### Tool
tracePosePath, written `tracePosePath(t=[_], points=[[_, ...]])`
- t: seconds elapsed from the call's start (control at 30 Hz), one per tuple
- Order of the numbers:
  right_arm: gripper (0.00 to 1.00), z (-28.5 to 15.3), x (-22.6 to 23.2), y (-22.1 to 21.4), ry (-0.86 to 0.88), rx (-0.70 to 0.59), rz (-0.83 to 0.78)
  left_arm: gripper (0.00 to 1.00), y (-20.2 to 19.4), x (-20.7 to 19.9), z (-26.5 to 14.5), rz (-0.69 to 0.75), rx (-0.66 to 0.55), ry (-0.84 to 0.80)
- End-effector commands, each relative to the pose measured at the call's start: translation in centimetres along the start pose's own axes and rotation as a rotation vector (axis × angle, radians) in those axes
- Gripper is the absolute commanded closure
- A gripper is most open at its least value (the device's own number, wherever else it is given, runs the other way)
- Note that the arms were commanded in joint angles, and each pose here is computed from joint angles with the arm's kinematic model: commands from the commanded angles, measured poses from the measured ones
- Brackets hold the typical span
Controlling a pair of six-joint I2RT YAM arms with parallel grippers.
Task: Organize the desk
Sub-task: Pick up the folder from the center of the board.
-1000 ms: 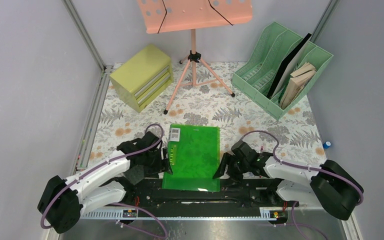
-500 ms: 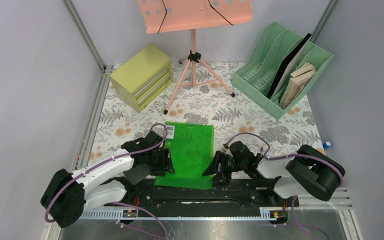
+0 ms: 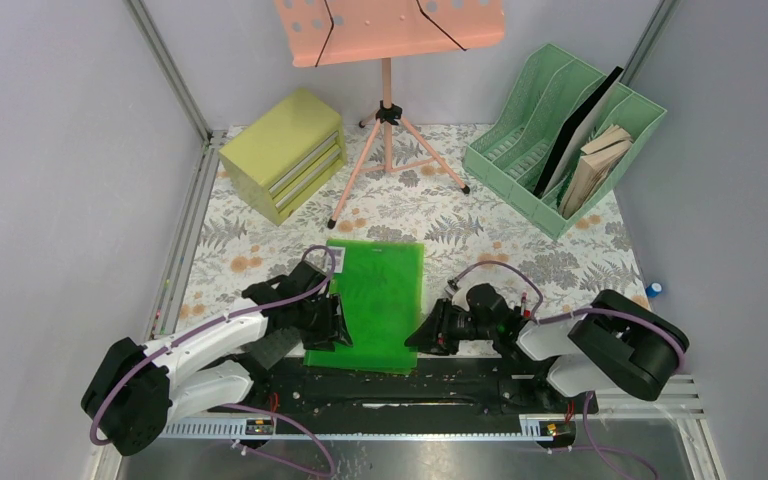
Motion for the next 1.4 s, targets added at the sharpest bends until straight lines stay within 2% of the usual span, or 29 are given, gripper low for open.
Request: tracePosePath(t=[0.0, 0.13, 0.23, 0.37, 0.5, 0.63, 0.77, 0.9, 0.97, 1.1, 1.37], points=[[0.75, 0.7, 1.0, 0.8, 0.037, -0.033, -0.024, 0.51, 0.1, -0.4, 0.0, 0.024, -0.007, -0.043], [0.93, 0.4, 0.4, 0.5, 0.029, -0.03, -0.01, 0.5, 0.2, -0.7, -0.5, 0.042, -0.021, -0.072], [1.0, -0.2, 0.0, 0.1, 0.011, -0.025, 0.005, 0.47, 0.4, -1.3, -1.4, 0.062, -0.056, -0.099], [1.0, -1.7, -1.3, -1.1, -0.134, 0.013, 0.011, 0.36, 0.7, -1.5, -3.1, 0.074, -0.115, -0.054], [1.0, -4.7, -1.4, -2.1, -0.374, -0.002, -0.052, 0.25, 0.5, -0.6, -4.1, 0.058, -0.135, 0.082], [1.0, -6.2, -1.8, -3.5, -0.376, 0.073, -0.026, 0.22, 0.4, -0.3, -3.9, 0.046, -0.119, 0.108], [0.8, -6.5, -2.4, -4.0, -0.372, 0.139, -0.015, 0.21, 0.4, -0.3, -3.3, 0.036, -0.088, 0.107], [0.44, -7.0, -1.4, -3.6, -0.423, 0.047, -0.062, 0.21, 0.1, -0.1, -2.4, 0.025, -0.035, 0.09], [0.34, -7.4, -1.0, -3.3, -0.464, 0.011, -0.085, 0.21, -0.1, -0.1, -2.1, 0.017, -0.014, 0.074], [0.28, -7.2, -0.5, -2.7, -0.5, -0.031, -0.117, 0.21, -0.3, -0.1, -1.1, 0.003, 0.027, 0.031], [0.32, -4.9, -1.2, -1.4, -0.47, -0.068, -0.099, 0.21, 0.7, -1.1, 0.3, 0.008, 0.058, 0.004]])
Point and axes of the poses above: each gripper's point midway between its finger pads, its own z axis out along the fingers, its own x axis along the line the jaws close on, y = z × x, the point moved 10 cm from there along -z, back along the fingers
